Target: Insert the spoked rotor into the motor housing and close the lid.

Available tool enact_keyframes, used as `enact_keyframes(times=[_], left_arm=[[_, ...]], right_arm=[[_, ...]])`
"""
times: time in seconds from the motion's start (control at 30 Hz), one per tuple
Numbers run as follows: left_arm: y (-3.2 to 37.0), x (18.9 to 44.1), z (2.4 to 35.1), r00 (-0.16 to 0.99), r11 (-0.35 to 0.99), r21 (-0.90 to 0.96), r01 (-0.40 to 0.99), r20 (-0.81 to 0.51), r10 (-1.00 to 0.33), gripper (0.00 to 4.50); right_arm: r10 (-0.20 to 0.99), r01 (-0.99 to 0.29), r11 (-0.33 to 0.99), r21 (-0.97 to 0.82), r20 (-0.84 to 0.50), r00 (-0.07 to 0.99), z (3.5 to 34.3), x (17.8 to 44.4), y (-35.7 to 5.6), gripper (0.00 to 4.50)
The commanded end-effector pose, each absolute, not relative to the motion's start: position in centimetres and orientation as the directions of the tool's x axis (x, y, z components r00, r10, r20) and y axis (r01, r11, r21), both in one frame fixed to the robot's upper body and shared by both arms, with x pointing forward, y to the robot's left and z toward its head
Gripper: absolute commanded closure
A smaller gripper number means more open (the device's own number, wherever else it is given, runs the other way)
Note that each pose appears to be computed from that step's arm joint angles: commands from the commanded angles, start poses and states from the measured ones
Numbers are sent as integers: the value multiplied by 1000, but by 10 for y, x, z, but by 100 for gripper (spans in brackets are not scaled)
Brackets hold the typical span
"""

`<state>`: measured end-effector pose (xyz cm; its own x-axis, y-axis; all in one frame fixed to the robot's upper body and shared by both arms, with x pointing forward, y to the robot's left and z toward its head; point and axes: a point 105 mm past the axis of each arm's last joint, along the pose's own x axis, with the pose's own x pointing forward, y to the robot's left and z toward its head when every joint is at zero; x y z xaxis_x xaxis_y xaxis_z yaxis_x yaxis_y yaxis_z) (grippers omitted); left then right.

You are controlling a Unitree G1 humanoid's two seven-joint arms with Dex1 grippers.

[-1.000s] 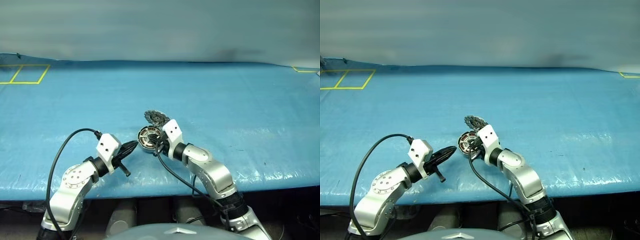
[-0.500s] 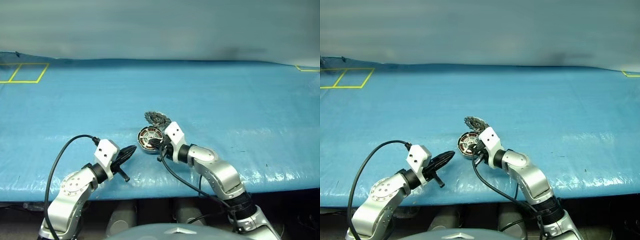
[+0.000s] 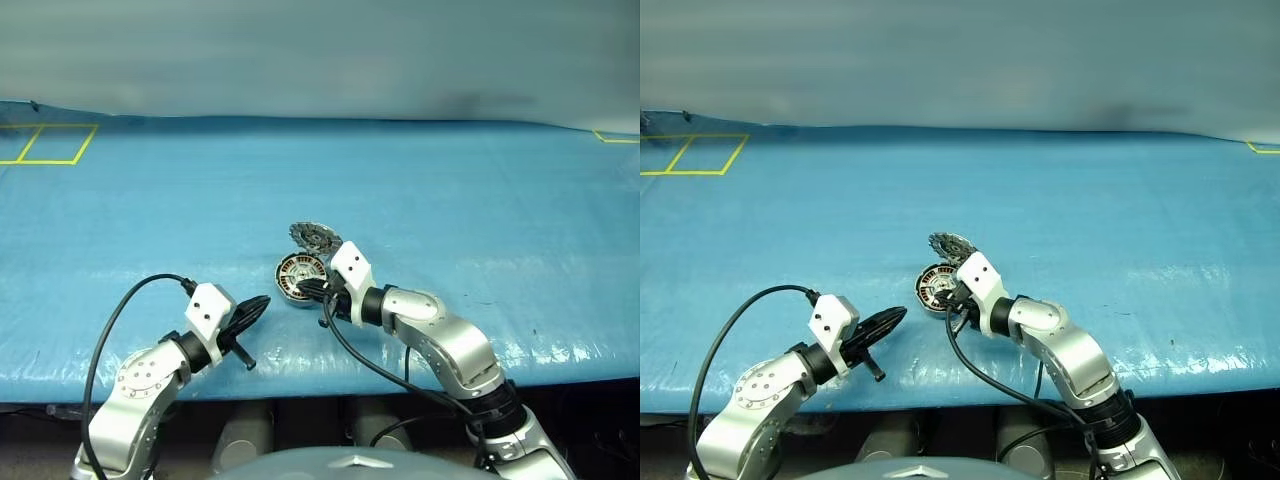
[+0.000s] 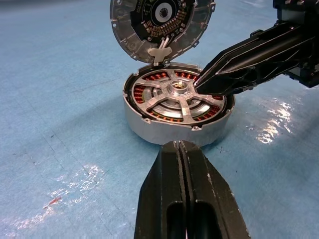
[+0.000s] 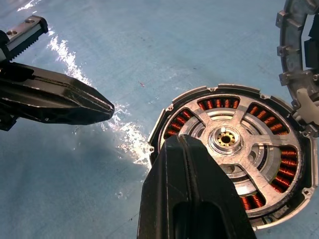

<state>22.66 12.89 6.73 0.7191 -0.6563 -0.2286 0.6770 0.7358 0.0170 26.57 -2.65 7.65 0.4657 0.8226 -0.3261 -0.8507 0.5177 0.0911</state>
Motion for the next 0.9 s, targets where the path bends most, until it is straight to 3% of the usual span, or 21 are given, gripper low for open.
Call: enact_keyframes(times=[0.03,0.4,0.6,0.77,0.9], left_arm=[[125,228,85,715,718,58,694,-182,-676,445],[123,235,92,697,695,78,714,-172,-696,445],[122,237,91,680,679,79,730,-179,-711,445],[119,236,92,667,664,85,742,-182,-722,445],[118,230,86,657,656,81,750,-205,-726,445]], right_arm=[[852,-872,483,77,-270,449,93,261,-22,450],[887,-902,425,75,-233,398,111,243,-39,450],[879,-908,415,67,-289,380,111,232,-65,450],[737,-826,562,-39,-430,522,99,252,-107,450],[471,-623,756,-200,-496,730,94,295,-150,450]])
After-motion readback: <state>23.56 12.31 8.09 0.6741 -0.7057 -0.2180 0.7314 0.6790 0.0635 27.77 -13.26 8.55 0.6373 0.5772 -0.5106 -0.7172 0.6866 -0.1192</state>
